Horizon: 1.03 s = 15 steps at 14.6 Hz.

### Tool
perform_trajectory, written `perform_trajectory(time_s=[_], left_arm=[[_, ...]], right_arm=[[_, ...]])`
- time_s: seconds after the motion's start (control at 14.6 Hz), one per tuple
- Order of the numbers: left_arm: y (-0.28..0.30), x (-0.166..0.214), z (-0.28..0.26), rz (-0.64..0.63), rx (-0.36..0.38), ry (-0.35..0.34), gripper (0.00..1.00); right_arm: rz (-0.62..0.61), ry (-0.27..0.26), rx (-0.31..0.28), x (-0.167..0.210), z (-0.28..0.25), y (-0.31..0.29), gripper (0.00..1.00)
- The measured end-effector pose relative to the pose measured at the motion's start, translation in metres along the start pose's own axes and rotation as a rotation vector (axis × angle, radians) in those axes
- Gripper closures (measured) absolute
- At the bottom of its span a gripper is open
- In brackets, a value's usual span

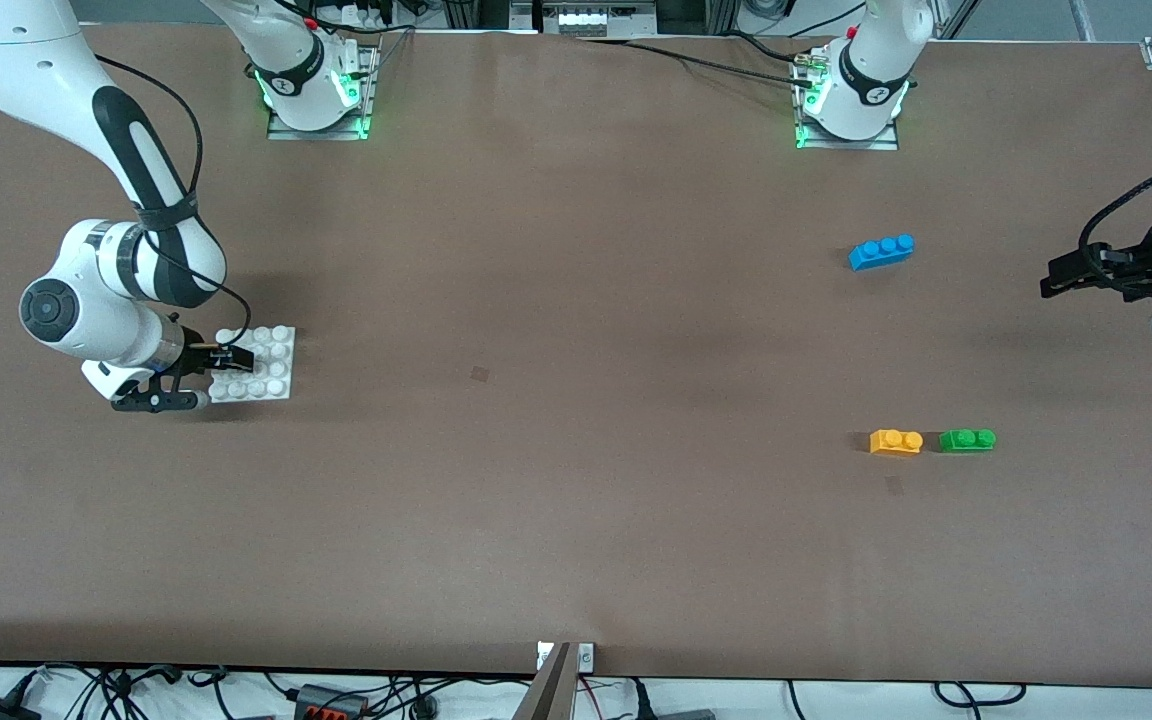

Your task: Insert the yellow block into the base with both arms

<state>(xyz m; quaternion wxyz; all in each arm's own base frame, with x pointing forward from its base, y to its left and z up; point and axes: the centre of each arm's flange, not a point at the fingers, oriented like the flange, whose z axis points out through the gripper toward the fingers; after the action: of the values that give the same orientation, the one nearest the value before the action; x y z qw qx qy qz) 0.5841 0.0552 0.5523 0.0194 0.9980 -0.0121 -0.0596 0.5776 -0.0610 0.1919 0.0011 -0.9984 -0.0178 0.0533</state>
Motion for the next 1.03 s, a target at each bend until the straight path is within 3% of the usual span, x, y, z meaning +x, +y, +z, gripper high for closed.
perform_trajectory(time_s=[0.14, 0.27, 0.41, 1.03], left_arm=[[0.0036, 0.0000, -0.0002, 0.004, 0.000, -0.003, 0.00], [0.0063, -0.0005, -0.0012, 0.005, -0.001, -0.007, 0.00], [0.0066, -0.0008, -0.0019, 0.005, -0.001, -0.009, 0.00], [0.0078, -0.0019, 0.0033, 0.007, -0.005, -0.039, 0.00]], right_arm=[[-0.002, 0.002, 0.000, 0.0005, -0.0009, -0.0007, 0.18], [-0.002, 0.003, 0.000, 0.0007, -0.0012, -0.0005, 0.31], [-0.002, 0.002, 0.001, 0.0007, -0.0016, -0.0007, 0.36], [-0.020, -0.002, 0.000, 0.0010, -0.0021, -0.0046, 0.38]])
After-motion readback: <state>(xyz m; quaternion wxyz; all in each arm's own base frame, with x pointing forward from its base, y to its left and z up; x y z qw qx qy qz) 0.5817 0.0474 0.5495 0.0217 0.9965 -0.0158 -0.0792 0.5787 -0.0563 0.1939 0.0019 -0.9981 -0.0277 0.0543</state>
